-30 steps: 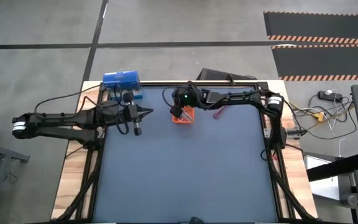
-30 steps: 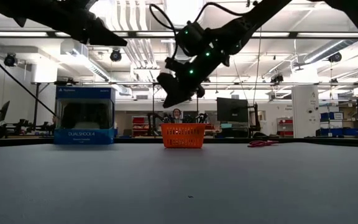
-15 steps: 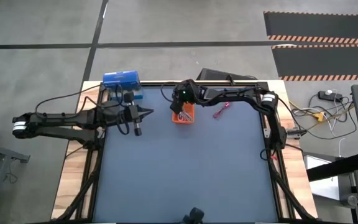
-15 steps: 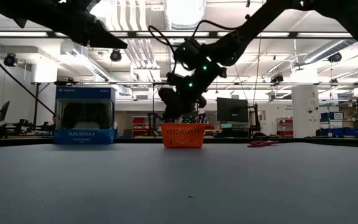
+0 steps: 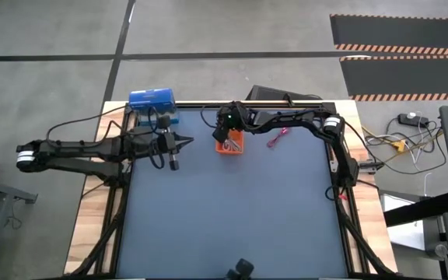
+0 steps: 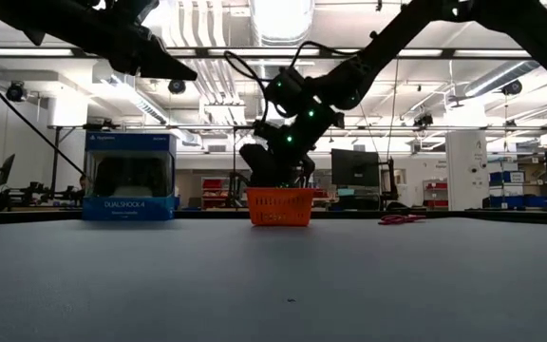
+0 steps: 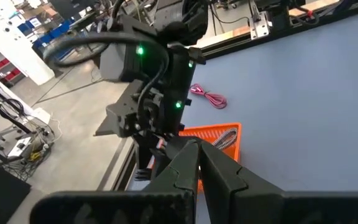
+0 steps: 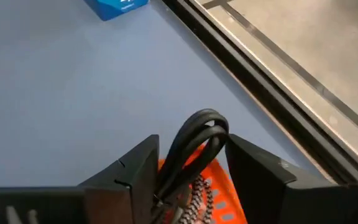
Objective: Pick and place USB-C Cables
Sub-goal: Put the black charger cable into the orange bin
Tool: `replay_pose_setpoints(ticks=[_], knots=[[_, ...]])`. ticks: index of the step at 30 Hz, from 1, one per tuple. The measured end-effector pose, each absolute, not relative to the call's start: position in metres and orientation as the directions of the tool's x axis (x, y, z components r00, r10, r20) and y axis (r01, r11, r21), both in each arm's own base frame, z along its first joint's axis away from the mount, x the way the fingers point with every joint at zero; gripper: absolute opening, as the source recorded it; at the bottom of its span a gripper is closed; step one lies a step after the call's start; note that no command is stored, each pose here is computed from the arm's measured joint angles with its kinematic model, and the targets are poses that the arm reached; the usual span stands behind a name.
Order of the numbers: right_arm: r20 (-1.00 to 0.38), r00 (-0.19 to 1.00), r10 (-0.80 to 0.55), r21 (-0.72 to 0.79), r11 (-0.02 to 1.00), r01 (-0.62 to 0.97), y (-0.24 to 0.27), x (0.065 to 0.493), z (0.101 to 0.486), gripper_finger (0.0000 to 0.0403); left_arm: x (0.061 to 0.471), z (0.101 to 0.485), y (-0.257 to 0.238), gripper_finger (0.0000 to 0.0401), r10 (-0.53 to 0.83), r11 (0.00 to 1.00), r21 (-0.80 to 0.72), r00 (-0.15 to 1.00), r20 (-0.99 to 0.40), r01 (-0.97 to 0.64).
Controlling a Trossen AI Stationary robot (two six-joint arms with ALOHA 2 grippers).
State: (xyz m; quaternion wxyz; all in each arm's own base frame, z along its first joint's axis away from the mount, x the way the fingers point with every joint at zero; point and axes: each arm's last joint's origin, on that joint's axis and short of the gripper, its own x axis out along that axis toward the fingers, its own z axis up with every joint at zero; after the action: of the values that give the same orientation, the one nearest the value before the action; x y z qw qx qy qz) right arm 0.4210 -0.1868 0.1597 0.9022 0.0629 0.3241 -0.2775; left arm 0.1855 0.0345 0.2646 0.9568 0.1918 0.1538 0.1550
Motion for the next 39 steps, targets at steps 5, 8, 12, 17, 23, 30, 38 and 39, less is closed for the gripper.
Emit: replay_pose_setpoints(ticks=[5, 8, 12, 17, 23, 30, 38, 39], knots=[[-0.617, 0.649, -0.445, -0.041, 0.842, 0.538, -0.186, 0.422, 0.160, 0.0139, 0.186, 0.265, 0.035, 0.0002, 0.356, 0.874, 0.426, 0.905, -0.234, -0.234], [-0.617, 0.650, -0.444, -0.030, 0.839, 0.544, -0.186, 0.421, 0.162, 0.0111, 0.185, 0.265, 0.035, 0.0002, 0.357, 0.873, 0.425, 0.905, -0.229, -0.237], [-0.612, 0.653, -0.446, -0.003, 0.827, 0.562, -0.186, 0.421, 0.165, 0.0075, 0.185, 0.265, 0.035, 0.0002, 0.358, 0.873, 0.426, 0.904, -0.232, -0.236], [-0.613, 0.652, -0.446, 0.020, 0.816, 0.577, -0.186, 0.421, 0.165, 0.0041, 0.185, 0.265, 0.035, 0.0002, 0.358, 0.873, 0.426, 0.904, -0.232, -0.237], [-0.612, 0.654, -0.445, 0.052, 0.802, 0.595, -0.186, 0.420, 0.166, 0.0029, 0.185, 0.265, 0.035, 0.0002, 0.359, 0.873, 0.427, 0.904, -0.233, -0.237], [-0.582, 0.676, -0.452, 0.073, 0.799, 0.597, -0.182, 0.412, 0.198, 0.0029, 0.185, 0.265, 0.035, 0.0002, 0.359, 0.873, 0.427, 0.904, -0.233, -0.237], [-0.660, 0.615, -0.431, 0.067, 0.782, 0.620, -0.183, 0.388, 0.240, 0.0028, 0.185, 0.265, 0.035, 0.0002, 0.359, 0.873, 0.427, 0.904, -0.233, -0.237], [-0.679, 0.602, -0.421, 0.066, 0.781, 0.621, -0.185, 0.386, 0.242, 0.0028, 0.185, 0.265, 0.035, 0.0002, 0.359, 0.873, 0.427, 0.904, -0.233, -0.237]])
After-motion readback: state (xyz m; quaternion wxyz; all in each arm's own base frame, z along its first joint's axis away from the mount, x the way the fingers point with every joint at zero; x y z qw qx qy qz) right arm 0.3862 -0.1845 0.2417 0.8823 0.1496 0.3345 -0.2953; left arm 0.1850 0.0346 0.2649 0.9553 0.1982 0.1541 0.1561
